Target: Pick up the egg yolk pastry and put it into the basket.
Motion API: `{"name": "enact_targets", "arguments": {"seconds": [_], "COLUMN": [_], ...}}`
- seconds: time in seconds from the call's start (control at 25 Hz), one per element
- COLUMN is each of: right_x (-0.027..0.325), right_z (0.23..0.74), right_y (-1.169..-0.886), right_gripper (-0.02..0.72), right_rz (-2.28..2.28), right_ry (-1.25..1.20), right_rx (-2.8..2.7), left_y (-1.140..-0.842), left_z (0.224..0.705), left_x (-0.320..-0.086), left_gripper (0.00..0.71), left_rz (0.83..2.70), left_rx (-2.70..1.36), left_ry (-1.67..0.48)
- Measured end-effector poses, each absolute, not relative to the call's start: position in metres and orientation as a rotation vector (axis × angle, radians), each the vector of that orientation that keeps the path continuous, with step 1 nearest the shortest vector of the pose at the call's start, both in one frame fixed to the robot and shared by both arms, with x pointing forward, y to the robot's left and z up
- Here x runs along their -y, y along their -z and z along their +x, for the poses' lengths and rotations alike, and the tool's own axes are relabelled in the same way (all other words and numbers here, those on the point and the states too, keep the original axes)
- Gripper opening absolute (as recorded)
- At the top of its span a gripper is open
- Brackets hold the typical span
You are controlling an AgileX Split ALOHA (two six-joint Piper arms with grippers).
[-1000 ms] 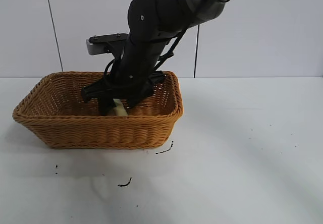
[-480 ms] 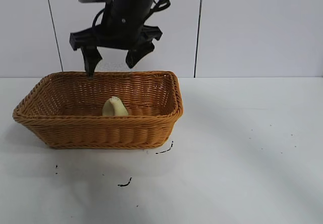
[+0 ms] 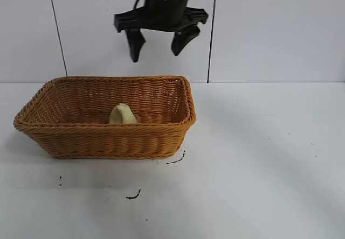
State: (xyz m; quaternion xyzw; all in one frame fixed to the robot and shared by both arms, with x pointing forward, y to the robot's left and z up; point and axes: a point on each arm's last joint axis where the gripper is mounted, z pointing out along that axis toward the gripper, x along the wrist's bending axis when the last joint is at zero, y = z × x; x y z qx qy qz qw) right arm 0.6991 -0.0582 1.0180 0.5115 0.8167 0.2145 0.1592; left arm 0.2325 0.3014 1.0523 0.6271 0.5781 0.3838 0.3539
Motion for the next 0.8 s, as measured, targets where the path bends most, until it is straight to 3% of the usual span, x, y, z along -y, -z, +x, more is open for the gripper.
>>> {"name": "enact_targets", "arguments": {"seconds": [0.48, 0.8], "right_x": [0.228, 0.272], "right_z": [0.744, 0.743], "right_y": [-1.013, -1.011], "right_gripper": [0.624, 0.624], "right_rz": [1.869, 2.009], "right_ry": [-0.402, -0.33], "right_rx": [-2.074, -2.024], "left_y": [-1.052, -1.052], "left_z": [0.233, 0.233], "left_x": [-0.301, -0.301], "left_gripper": [0.697, 0.697], "left_rz": [1.621, 1.621], "left_rx": [-1.495, -1.495], "left_ry": [-0.992, -0.992]}}
